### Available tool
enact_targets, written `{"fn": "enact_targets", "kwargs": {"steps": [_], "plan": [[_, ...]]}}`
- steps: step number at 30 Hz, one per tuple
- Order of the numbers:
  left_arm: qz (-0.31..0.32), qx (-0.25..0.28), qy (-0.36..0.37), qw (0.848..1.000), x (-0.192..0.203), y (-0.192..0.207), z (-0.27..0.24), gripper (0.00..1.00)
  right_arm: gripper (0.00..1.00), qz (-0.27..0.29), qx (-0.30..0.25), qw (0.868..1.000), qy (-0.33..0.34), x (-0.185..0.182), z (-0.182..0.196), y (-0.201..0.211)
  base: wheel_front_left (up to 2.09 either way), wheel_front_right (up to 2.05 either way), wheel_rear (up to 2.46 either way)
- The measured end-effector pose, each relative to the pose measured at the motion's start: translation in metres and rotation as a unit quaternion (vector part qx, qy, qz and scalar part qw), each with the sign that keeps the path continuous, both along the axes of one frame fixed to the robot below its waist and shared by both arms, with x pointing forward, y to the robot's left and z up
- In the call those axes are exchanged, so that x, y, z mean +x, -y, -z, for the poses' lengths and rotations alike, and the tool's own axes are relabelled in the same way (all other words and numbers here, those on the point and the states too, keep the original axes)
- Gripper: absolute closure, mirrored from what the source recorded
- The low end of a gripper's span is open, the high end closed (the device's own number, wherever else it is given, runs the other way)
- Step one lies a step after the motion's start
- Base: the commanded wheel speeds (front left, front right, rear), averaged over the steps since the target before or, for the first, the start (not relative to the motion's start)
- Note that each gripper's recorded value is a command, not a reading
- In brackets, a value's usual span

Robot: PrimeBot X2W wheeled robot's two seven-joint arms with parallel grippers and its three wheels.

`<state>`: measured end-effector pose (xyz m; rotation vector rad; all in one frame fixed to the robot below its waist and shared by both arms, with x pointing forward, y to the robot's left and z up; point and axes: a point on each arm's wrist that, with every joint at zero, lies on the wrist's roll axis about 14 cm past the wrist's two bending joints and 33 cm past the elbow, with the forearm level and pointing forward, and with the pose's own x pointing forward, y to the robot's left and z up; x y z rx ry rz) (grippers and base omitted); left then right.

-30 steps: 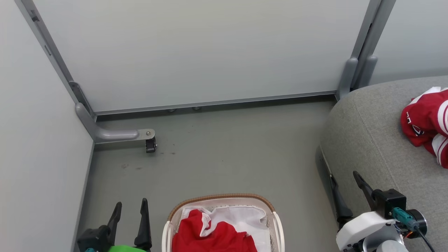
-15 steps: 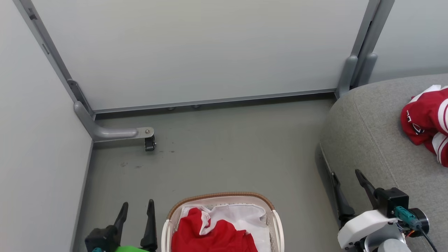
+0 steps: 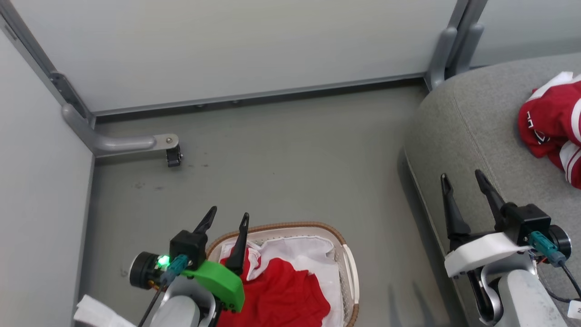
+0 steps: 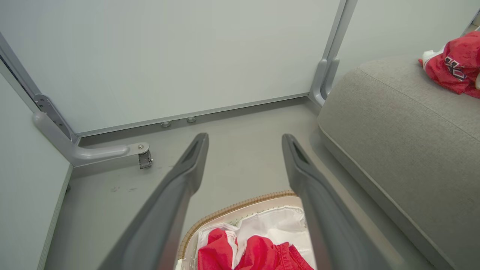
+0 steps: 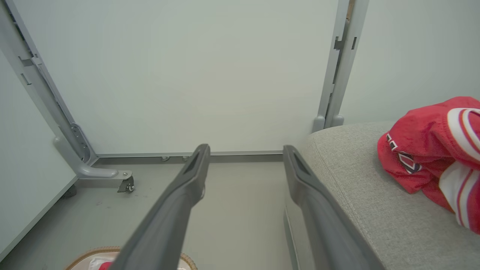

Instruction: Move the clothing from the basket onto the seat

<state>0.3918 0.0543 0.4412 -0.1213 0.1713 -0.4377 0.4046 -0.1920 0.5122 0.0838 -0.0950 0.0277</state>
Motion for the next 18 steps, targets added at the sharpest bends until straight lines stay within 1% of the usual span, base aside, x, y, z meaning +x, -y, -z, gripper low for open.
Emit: {"fn": "enact_targets", "kwargs": {"steps": [4,8,12,16,18], "plan": [[0.044,0.021,-0.037,0.998,0.011,0.024,0.025,0.0,0.0,0.009,-0.005,1.0,0.009,0.013,-0.004,0.007,0.0,0.0,0.0],[0.098,0.042,-0.086,0.991,0.011,0.051,0.06,0.0,0.0,0.016,0.0,1.0,0.013,0.026,-0.004,0.013,0.0,0.0,0.0],[0.149,0.067,-0.149,0.975,0.001,0.071,0.103,0.0,0.0,0.026,0.005,1.0,0.003,0.034,0.007,0.022,0.0,0.0,0.0],[0.174,0.099,-0.21,0.957,-0.004,0.072,0.147,0.0,0.0,0.026,0.014,1.0,-0.007,0.042,0.017,0.023,0.0,0.0,0.0],[0.178,0.107,-0.237,0.949,-0.004,0.071,0.165,0.0,0.0,0.032,0.016,0.999,-0.007,0.046,0.018,0.029,0.0,0.0,0.0]]}}
